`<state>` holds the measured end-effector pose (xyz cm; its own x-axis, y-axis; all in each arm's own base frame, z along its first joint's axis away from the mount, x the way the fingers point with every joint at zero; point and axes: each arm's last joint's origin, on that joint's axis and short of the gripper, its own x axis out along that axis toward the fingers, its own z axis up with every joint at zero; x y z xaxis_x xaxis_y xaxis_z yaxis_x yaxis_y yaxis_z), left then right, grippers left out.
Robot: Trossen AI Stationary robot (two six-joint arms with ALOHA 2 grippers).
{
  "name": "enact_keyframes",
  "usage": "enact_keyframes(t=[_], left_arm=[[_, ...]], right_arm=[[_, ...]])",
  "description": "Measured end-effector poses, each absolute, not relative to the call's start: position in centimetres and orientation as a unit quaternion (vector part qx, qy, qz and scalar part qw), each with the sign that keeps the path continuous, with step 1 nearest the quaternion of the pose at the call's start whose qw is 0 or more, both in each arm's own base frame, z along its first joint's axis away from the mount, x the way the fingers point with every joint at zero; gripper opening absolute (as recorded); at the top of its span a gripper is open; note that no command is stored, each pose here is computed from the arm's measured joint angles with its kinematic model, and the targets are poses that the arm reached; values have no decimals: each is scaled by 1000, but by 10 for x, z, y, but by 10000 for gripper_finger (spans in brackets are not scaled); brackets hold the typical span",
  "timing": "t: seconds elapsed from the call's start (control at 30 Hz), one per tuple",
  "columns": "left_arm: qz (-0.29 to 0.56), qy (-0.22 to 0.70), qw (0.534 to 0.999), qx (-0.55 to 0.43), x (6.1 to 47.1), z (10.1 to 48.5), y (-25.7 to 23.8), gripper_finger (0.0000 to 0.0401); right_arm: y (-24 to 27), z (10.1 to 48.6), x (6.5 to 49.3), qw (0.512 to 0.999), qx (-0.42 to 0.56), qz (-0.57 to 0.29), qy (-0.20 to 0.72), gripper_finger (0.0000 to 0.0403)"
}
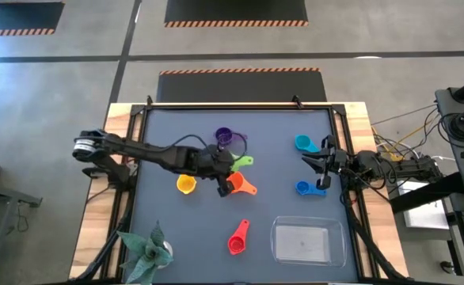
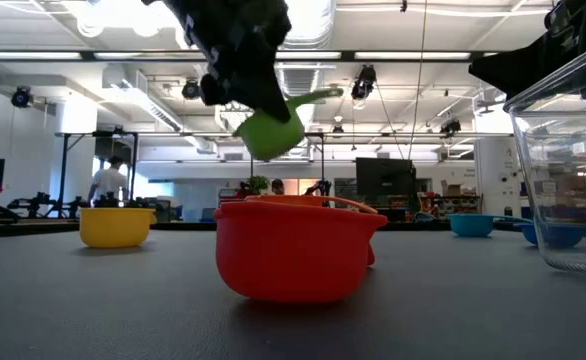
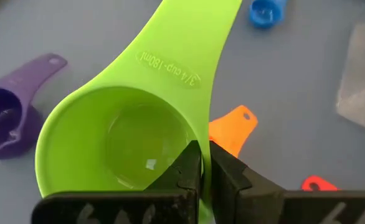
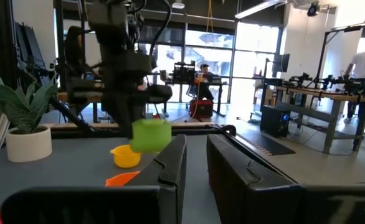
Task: Nest measuring cups in basket
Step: Stack the green measuring cup on top of the orange measuring cup
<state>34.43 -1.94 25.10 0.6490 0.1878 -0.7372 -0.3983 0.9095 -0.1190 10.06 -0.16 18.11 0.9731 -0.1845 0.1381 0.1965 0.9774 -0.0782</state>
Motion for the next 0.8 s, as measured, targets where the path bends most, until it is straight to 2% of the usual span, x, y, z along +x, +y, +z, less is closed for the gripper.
enact_keyframes(t=[0.17, 0.37, 0.7, 0.8], left_arm=[[134, 431, 890, -64, 359, 226, -24, 0], [71, 467, 881, -32, 376, 205, -28, 0], [45, 488, 871, -27, 380, 200, -30, 1], [40, 497, 866, -20, 378, 200, -30, 16]], right_arm=[[-2, 181, 101, 992, -46, -96, -66, 52], [-2, 181, 101, 992, -46, -96, -66, 52], [-2, 181, 101, 992, -46, -96, -66, 52], [-2, 181, 101, 992, -46, -96, -66, 52]])
